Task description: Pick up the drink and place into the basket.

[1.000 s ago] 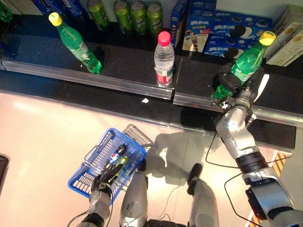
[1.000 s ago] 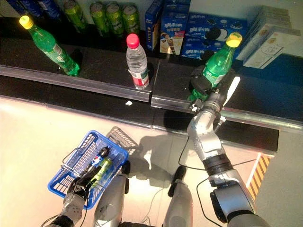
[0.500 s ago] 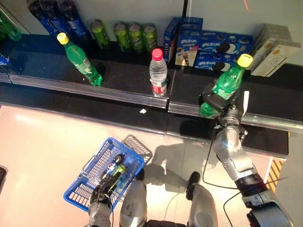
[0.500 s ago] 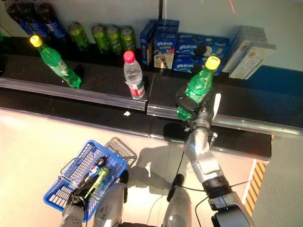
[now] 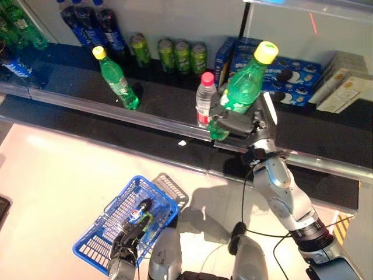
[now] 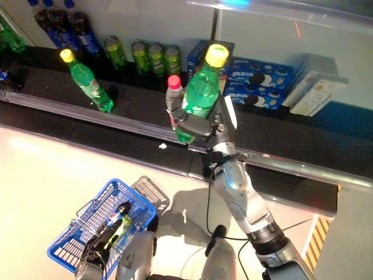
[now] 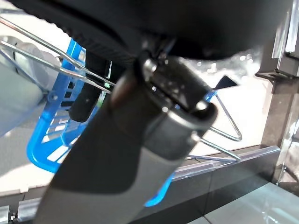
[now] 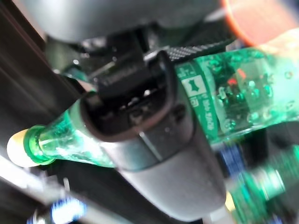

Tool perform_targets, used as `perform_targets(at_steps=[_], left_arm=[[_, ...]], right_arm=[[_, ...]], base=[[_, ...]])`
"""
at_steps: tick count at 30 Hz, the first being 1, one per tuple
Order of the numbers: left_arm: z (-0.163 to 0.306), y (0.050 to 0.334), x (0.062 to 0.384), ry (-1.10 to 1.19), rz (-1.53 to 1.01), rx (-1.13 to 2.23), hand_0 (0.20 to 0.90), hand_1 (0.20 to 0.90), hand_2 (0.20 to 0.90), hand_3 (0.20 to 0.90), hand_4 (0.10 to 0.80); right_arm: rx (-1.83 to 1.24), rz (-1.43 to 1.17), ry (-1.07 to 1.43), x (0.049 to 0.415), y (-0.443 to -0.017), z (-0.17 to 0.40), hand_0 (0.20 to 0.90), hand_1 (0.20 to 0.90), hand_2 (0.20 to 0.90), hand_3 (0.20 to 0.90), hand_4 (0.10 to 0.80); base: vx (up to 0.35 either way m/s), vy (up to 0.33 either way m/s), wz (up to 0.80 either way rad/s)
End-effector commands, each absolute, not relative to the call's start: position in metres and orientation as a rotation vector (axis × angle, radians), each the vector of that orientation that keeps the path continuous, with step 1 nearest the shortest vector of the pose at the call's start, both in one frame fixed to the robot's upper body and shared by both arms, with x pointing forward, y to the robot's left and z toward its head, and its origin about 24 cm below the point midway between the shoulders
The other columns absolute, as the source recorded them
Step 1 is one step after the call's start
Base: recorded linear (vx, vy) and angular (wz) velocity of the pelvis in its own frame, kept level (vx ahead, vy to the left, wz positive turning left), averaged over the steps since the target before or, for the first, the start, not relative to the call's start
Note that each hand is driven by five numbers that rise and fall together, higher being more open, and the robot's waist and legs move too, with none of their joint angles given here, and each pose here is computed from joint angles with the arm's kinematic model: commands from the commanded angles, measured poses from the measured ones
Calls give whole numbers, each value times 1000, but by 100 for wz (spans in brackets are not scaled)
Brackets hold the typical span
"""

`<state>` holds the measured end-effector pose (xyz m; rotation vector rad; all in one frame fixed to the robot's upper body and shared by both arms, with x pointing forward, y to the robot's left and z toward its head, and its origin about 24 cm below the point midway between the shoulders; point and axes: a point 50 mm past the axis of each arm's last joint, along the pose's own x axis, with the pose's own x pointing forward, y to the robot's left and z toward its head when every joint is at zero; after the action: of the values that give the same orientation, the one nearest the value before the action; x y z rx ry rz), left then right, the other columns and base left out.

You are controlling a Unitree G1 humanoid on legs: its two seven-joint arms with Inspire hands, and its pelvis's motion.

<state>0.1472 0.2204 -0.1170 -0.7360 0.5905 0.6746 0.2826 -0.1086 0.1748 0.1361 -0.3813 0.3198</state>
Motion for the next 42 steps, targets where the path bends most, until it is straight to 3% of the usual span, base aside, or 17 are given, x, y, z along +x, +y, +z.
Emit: perform_targets(at_steps=[1,11,26,42], left_arm=[[-58,234,180,210,421,-680,300,300,300,200,100],[-21,217,199,96,219,-691,300,300,300,200,100],[68,179,217,-146,-255,-747,300,300,300,200,100],[150,143,206,-422,-818,-805,300,300,300,200,100]], right_arm=[[292,562,-620,255,-76,221,300,300,300,200,100],[316,663,-590,246,-49,224,300,300,300,200,100],[338,536,-468,262,-21,205,300,300,300,200,100],[257,462,-270,277,10,152,300,300,300,200,100]], base=[[-21,-9,23],[-11,-18,33],[18,-27,28],[22,-33,16]])
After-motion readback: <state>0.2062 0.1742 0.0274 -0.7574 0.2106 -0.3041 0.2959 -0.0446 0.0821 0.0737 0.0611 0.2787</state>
